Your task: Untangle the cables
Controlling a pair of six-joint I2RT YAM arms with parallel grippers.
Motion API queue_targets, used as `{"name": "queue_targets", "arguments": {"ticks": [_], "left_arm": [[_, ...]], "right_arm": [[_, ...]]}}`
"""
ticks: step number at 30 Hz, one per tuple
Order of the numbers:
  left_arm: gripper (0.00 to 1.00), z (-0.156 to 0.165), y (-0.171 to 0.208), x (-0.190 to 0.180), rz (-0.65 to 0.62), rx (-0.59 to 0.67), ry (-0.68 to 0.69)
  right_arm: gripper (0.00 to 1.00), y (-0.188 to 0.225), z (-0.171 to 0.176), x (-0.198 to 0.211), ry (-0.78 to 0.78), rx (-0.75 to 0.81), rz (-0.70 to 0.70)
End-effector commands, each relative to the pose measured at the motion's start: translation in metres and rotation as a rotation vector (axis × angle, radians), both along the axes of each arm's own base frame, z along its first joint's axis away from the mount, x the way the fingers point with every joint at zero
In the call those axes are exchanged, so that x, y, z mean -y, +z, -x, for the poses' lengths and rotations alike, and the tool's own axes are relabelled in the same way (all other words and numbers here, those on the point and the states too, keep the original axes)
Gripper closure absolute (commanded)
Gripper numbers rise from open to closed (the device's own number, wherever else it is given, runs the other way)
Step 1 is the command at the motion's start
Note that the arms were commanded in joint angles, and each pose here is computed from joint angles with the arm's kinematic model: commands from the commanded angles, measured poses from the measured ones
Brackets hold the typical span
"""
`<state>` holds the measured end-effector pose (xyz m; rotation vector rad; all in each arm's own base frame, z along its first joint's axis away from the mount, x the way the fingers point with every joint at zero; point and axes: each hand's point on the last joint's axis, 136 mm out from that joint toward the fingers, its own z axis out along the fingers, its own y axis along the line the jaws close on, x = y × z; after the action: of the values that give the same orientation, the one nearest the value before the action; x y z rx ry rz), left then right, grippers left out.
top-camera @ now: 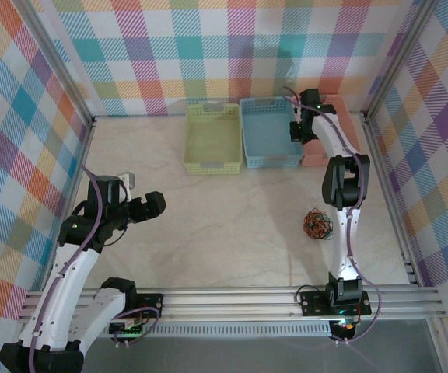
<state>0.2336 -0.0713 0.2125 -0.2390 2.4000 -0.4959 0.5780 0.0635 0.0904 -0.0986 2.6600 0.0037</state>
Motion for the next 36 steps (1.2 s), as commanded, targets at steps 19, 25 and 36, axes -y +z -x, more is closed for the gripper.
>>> {"name": "queue_targets", "arguments": {"ticks": [19, 25, 36], "left_arm": [[0.04, 0.002, -0.001, 0.0, -0.02, 0.007, -0.014], [0.04, 0.002, -0.003, -0.002, -0.028, 0.0, -0.006], [0.04, -0.014, 0.023, -0.006, -0.001, 0.052, 0.059]], "right_arm": [[1.0, 0.002, 0.006, -0.076, 0.049, 0.015, -0.122], [0.95, 0.008, 0.01, -0.083, 0.037, 0.015, -0.142], [0.7, 0.081, 0.028, -0.092, 0.053, 0.15, -0.257]]}}
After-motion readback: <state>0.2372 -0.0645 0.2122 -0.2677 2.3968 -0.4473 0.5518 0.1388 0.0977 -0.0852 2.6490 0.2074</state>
